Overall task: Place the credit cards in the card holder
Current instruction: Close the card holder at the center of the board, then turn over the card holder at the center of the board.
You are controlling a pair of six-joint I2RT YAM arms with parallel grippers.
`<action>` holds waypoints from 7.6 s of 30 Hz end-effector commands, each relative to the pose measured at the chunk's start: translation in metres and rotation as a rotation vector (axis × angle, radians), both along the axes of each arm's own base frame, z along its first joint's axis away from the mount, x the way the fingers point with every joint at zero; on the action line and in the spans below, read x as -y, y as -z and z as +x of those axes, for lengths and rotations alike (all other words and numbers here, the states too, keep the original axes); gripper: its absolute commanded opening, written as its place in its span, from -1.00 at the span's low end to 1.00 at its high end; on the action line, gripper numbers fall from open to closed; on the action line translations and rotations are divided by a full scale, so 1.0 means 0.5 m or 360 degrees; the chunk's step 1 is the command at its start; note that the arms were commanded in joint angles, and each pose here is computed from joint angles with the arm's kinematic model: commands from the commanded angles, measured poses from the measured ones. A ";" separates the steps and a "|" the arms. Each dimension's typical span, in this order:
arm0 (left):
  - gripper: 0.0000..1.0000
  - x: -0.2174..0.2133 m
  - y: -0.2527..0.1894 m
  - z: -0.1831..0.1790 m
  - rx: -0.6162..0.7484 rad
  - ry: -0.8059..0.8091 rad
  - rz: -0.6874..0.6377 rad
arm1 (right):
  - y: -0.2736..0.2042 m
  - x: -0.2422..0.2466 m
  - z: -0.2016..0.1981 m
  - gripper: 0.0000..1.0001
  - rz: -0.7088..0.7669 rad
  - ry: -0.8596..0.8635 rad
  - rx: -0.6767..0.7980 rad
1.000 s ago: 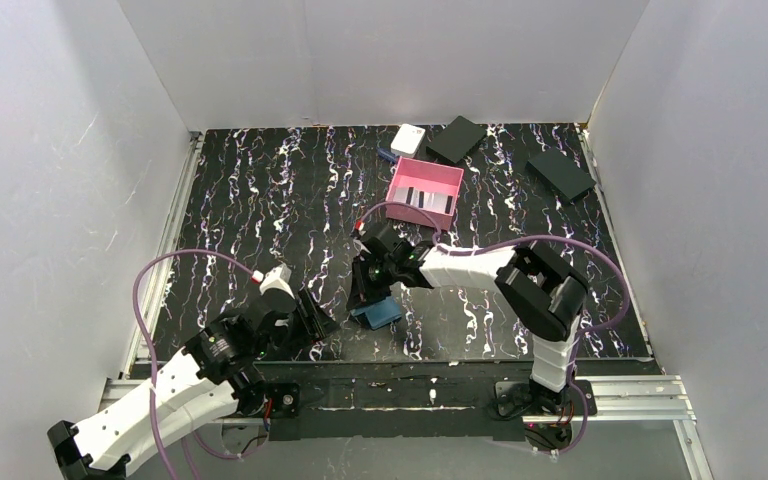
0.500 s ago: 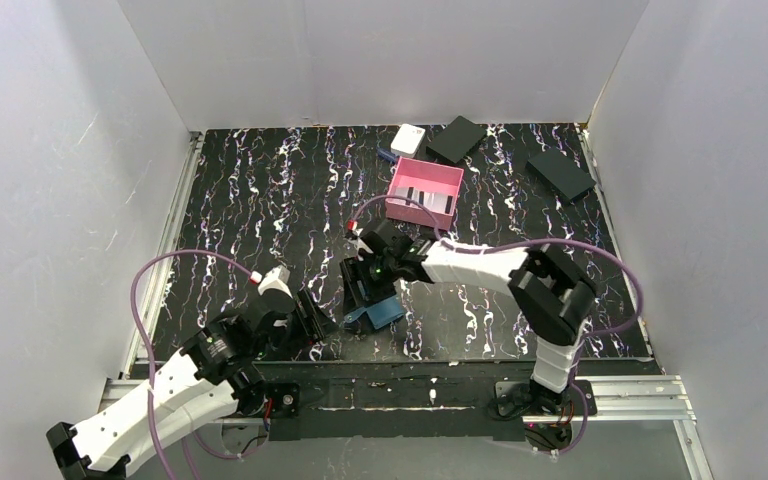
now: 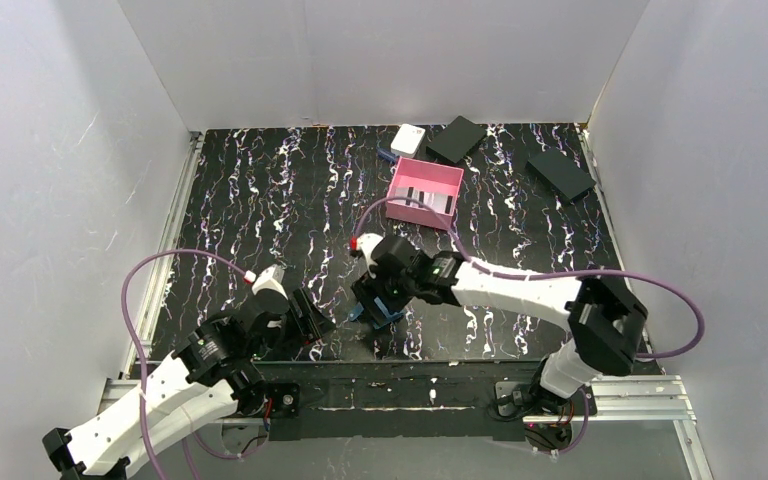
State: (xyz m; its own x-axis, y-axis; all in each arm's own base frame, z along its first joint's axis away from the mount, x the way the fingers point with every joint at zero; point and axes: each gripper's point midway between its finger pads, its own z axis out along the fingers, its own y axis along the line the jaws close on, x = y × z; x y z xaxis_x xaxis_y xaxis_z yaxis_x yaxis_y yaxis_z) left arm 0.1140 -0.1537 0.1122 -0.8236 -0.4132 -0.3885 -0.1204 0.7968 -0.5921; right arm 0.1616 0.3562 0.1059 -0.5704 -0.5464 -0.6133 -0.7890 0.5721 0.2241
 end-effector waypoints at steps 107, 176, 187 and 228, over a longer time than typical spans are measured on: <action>-0.32 0.402 0.049 0.173 -0.0152 0.0355 -0.0703 | 0.108 0.231 0.022 -0.87 0.0834 0.0873 -0.0809; -0.81 0.321 0.140 0.162 -0.0312 0.0533 -0.0037 | 0.083 0.163 0.123 -0.73 0.0938 0.0688 -0.0801; -0.02 0.163 -0.103 0.125 0.0085 0.0413 0.0043 | -0.056 0.277 0.170 -0.97 0.0065 0.0667 -0.0216; -0.01 0.112 -0.065 0.069 -0.0047 0.0053 -0.0292 | -0.060 0.100 0.094 0.05 0.0054 0.0338 -0.0131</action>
